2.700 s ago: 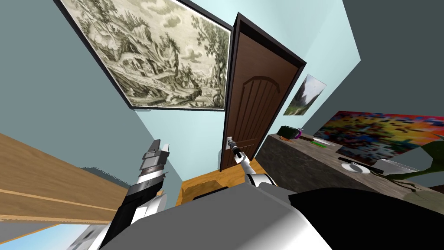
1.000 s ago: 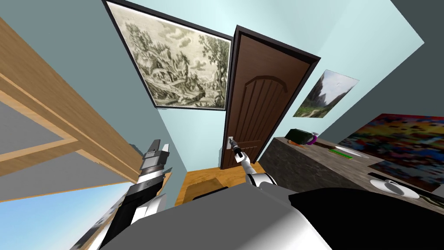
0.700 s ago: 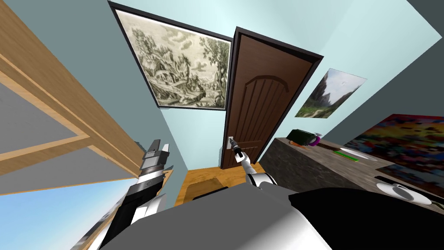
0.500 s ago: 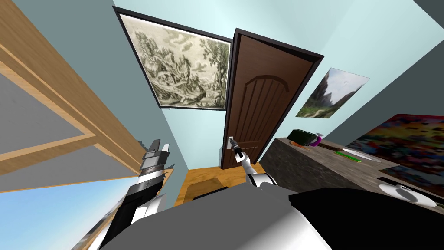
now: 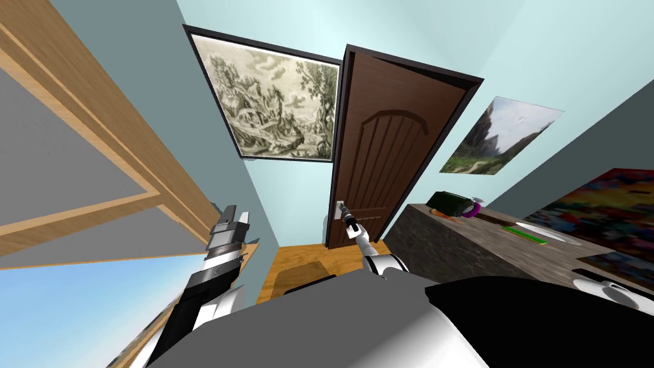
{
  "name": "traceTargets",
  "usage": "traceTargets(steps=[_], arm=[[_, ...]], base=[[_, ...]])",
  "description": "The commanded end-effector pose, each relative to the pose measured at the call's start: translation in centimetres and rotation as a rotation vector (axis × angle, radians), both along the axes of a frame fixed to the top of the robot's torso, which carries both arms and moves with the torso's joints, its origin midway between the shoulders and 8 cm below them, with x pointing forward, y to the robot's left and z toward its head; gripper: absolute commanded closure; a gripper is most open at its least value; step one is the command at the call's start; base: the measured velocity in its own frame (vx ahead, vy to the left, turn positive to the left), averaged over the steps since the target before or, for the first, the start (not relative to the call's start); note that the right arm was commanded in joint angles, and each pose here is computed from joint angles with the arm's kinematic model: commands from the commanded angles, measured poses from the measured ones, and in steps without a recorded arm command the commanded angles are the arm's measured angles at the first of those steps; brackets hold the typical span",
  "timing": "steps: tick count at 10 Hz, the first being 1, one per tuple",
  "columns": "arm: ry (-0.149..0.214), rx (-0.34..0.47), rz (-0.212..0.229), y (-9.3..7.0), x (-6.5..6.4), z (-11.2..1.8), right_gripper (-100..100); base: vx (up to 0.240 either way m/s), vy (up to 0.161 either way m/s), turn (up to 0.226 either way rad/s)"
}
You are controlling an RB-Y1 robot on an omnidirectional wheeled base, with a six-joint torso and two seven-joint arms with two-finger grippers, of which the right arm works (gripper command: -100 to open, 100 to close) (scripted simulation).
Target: Pull the door open
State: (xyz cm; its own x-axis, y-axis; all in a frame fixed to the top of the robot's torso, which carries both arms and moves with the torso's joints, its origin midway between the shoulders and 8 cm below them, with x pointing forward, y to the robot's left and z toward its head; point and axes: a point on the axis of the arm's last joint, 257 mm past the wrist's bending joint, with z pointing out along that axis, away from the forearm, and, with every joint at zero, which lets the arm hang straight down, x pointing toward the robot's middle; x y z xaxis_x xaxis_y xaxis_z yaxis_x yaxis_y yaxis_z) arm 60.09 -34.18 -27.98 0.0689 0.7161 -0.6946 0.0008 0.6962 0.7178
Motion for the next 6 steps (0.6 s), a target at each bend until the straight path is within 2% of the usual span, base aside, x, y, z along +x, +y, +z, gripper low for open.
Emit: traceTargets(steps=[1, 4, 5, 6], arm=[[-0.004, 0.076, 0.003, 0.42, -0.07, -0.23, 100], [-0.015, 0.187, -0.009, -0.09, -0.12, -0.12, 100], [-0.016, 0.195, -0.008, -0.09, -0.12, -0.12, 100], [-0.022, 0.251, -0.014, -0.35, -0.14, -0.07, 100]], base=[[-0.037, -0.031, 0.069], [-0.044, -0.037, 0.080], [-0.033, -0.019, 0.039], [-0.043, -0.025, 0.084]])
